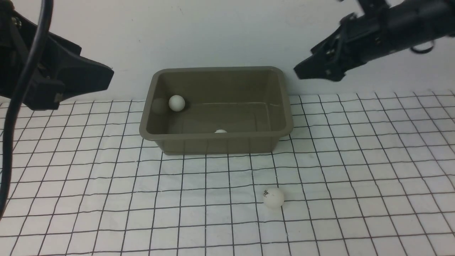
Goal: Put the table tennis balls into the box on the white checkered tablecloth.
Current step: 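Reach for and grasp a ping pong ball on the table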
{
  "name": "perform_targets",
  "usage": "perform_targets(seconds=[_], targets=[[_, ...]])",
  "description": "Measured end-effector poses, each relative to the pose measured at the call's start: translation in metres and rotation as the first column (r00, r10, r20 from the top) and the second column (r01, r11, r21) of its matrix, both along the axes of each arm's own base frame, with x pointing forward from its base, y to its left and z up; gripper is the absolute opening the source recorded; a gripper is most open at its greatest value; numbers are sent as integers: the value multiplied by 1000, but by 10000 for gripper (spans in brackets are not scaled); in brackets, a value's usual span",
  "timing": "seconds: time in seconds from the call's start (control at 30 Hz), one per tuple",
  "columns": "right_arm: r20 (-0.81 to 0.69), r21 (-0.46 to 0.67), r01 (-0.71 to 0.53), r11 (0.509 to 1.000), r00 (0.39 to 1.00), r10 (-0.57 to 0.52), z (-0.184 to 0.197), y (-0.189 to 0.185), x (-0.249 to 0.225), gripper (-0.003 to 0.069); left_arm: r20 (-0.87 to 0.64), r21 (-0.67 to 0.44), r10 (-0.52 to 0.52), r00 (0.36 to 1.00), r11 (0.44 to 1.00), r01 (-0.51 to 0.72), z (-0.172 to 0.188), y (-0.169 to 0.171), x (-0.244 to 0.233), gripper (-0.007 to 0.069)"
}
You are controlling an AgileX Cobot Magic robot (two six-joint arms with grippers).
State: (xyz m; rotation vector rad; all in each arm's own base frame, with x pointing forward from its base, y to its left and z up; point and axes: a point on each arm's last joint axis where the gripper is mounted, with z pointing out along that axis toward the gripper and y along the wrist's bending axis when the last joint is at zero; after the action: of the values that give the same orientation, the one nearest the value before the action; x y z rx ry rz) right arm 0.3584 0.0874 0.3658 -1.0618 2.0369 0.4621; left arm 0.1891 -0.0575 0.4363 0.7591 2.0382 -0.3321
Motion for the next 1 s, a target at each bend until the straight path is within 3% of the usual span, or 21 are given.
perform_targets(seconds=[0.17,0.3,0.43,0.53,0.67,1.0], targets=[[-66,-47,54,997,996,-57,23,-21,-30,494,0,0,0,1000,1000,0,0,0,0,415],[-120,-44,91,995,988,-96,17,-23,-45,494,-1,-1,-1,1000,1000,1,0,0,0,415],[-247,-31,46,998,968,-53,-24,-15,-68,494,-2,-1,-1,1000,1000,1,0,0,0,415],[-283,-3,30,1000,959,-29,-76,1,-81,494,-5,-5,1,1000,1000,-1,0,0,0,415],[-214,-16,64,998,975,-66,-123,23,-85,494,-6,-6,2,1000,1000,-2,0,0,0,415],[-200,-105,82,991,974,-102,-188,77,-64,495,-9,-12,7,1000,1000,-7,0,0,0,415]])
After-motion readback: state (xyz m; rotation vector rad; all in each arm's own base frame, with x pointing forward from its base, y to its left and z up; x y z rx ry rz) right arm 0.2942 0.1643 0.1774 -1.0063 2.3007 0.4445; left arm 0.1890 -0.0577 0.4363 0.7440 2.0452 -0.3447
